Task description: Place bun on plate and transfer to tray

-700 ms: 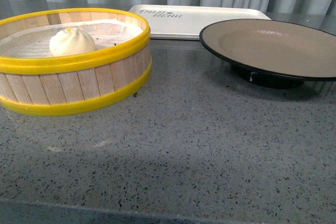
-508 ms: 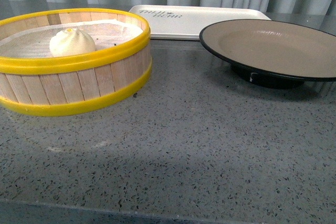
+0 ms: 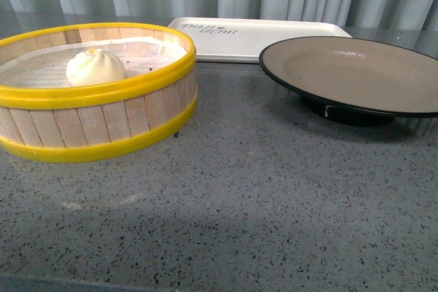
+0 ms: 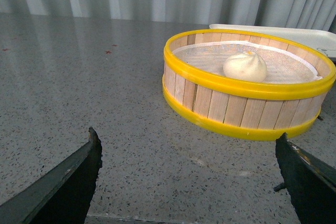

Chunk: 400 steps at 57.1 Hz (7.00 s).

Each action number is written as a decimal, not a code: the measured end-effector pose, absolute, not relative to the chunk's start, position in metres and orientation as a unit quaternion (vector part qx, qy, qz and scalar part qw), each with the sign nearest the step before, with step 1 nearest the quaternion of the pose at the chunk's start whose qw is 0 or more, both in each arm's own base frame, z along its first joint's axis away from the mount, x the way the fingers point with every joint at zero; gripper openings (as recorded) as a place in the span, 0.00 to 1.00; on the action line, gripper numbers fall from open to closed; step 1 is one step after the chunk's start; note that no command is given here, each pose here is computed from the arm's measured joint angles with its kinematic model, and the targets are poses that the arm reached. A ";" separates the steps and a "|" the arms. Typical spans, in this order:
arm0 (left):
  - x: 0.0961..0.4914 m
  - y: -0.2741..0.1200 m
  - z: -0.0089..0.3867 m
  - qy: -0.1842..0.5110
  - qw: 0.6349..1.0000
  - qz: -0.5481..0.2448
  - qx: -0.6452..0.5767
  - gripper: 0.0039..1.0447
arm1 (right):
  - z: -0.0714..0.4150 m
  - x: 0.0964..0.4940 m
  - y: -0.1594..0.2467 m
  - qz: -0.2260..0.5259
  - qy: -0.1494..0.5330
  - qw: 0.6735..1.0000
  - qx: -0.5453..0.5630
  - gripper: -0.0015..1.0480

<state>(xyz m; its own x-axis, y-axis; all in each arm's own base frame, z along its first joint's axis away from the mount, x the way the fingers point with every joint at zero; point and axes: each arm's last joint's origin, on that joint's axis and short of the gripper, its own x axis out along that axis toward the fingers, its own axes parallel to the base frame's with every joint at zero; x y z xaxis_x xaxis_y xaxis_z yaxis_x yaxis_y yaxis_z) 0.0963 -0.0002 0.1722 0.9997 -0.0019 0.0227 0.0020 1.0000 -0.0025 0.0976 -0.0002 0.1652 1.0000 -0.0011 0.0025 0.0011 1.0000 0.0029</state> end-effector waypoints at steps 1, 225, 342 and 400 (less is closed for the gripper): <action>0.096 0.000 0.172 -0.011 1.000 -0.001 -0.001 0.94 | 0.165 0.098 0.000 -0.001 -0.001 1.000 0.001 0.92; 0.317 -0.237 0.364 0.156 0.948 -0.220 0.168 0.03 | 0.165 0.098 0.000 0.000 -0.001 1.000 0.001 0.92; 0.279 -0.212 0.377 0.020 0.950 -0.223 0.218 0.94 | 0.165 0.098 0.000 0.000 -0.001 1.000 0.001 0.92; 0.126 0.000 0.199 0.002 1.000 -0.001 0.001 0.04 | 0.165 0.098 0.000 -0.001 -0.001 1.000 0.001 0.92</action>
<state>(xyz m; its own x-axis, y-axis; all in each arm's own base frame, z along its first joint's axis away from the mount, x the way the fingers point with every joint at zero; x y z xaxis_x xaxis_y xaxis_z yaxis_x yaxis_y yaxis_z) 0.1262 -0.0002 0.1989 1.0000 -0.0015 -0.0040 0.0015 1.0000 0.0017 0.0976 -0.0002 0.1652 1.0000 -0.0011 0.0025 0.0011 1.0000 0.0025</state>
